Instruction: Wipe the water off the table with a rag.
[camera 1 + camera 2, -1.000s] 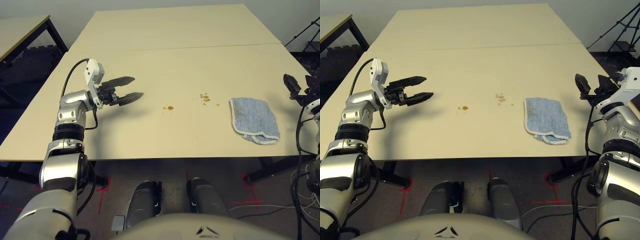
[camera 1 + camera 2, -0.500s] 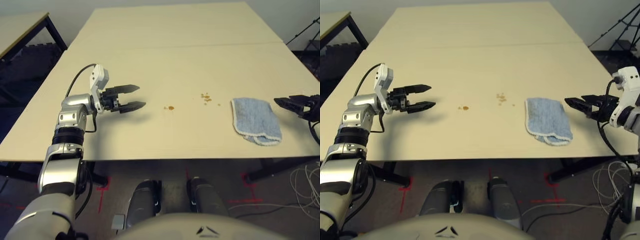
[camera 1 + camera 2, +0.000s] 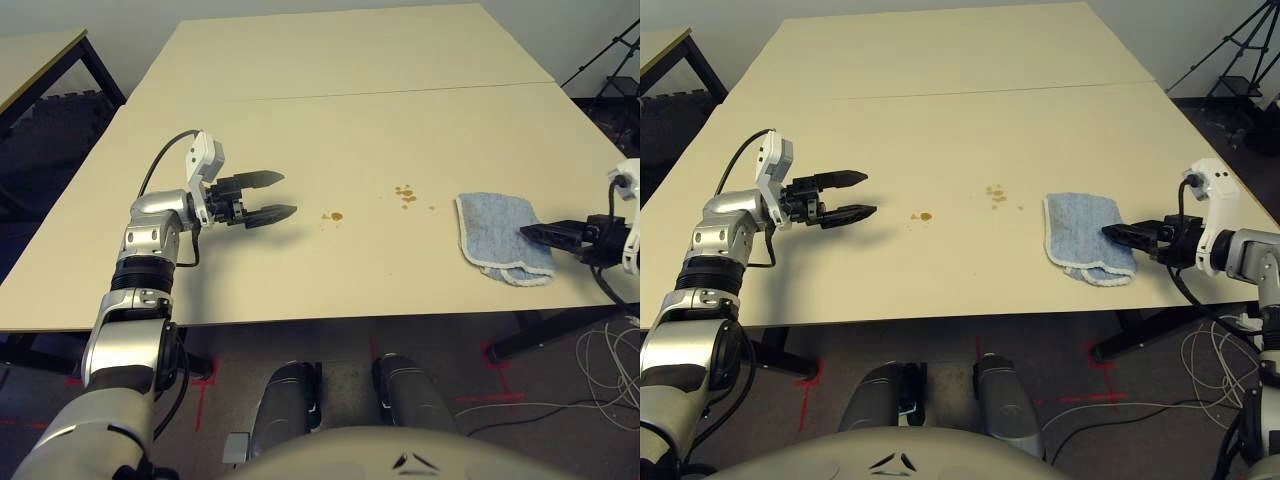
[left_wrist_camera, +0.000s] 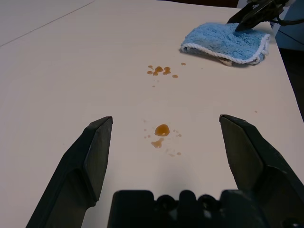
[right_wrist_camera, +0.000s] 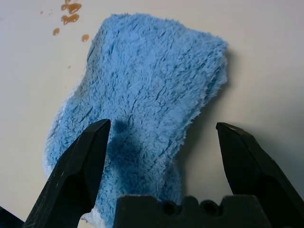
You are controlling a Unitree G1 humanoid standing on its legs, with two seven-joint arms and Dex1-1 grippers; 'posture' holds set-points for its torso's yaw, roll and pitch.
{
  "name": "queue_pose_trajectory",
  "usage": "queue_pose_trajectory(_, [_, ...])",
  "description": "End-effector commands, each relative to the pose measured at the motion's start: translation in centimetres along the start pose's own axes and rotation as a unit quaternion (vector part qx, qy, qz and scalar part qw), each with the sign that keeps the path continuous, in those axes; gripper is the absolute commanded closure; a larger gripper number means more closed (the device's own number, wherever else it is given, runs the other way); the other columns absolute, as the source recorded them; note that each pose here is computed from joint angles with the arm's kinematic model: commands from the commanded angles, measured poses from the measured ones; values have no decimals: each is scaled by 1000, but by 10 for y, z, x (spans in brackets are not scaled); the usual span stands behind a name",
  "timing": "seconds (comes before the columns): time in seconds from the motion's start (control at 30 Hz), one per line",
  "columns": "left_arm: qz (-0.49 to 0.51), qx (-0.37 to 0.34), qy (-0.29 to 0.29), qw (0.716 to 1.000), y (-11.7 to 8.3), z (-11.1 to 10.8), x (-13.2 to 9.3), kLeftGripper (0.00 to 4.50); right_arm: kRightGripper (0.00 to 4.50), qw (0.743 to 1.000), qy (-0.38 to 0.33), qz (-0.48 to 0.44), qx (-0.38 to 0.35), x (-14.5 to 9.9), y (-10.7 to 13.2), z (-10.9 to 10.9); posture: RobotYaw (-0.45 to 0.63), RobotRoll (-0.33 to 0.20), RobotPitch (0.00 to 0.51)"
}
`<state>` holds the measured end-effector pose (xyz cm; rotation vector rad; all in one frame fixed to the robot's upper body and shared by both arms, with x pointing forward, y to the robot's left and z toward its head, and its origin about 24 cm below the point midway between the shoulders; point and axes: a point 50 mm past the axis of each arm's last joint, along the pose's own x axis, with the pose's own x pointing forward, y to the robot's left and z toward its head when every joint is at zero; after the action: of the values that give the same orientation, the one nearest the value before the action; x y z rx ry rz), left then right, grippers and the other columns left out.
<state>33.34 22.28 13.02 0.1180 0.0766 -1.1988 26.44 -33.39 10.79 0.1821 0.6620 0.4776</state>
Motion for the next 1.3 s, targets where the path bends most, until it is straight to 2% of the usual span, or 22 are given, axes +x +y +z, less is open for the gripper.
queue_pose_trajectory(0.03, [-4, -1, 9, 1000, -2, -1, -3, 0, 28, 1000, 11, 13, -1, 11, 5, -5, -266, 0, 83])
queue_pose_trajectory(0.3, [-8, -2, 14, 1000, -3, 0, -4, 0, 28, 999, 26, 30, -33, 31, 17, -12, -270, 0, 94])
queue_pose_trajectory(0.33, [-8, -2, 15, 1000, -2, 0, -4, 0, 187, 999, 25, 24, -40, 33, 17, -13, -270, 0, 94])
queue_pose_trajectory(0.4, [-8, -2, 15, 1000, -2, 0, -4, 0, 609, 998, 26, 17, -54, 36, 17, -14, -272, 0, 96])
queue_pose_trajectory(0.5, [-8, -2, 16, 1000, -2, 1, -4, 0, 1783, 998, 23, 5, -67, 36, 15, -14, -274, 0, 99])
queue_pose_trajectory(0.73, [-7, -3, 20, 1000, -1, 0, -5, 0, 4331, 996, -47, -29, -73, 25, 11, 13, -281, 0, 105])
queue_pose_trajectory(0.77, [-7, -3, 21, 1000, -1, 0, -5, 0, 4475, 995, -62, -31, -75, 23, 12, 18, -281, 0, 105])
queue_pose_trajectory(0.93, [-9, -6, 24, 1000, -2, -2, -7, 0, 4479, 987, -130, -25, -86, 24, 25, 45, -291, 0, 112])
queue_pose_trajectory(1.07, [-11, -8, 26, 1000, -2, -2, -7, 0, 4479, 981, -169, -22, -98, 36, 38, 62, -292, 0, 113])
queue_pose_trajectory(1.2, [-12, -8, 34, 999, -2, -3, -9, 0, 4479, 980, -174, -10, -96, 58, 49, 65, -286, 0, 115])
queue_pose_trajectory(1.3, [-13, -6, 43, 999, -2, -3, -14, 0, 4479, 983, -153, -8, -102, 79, 56, 59, -276, 0, 117])
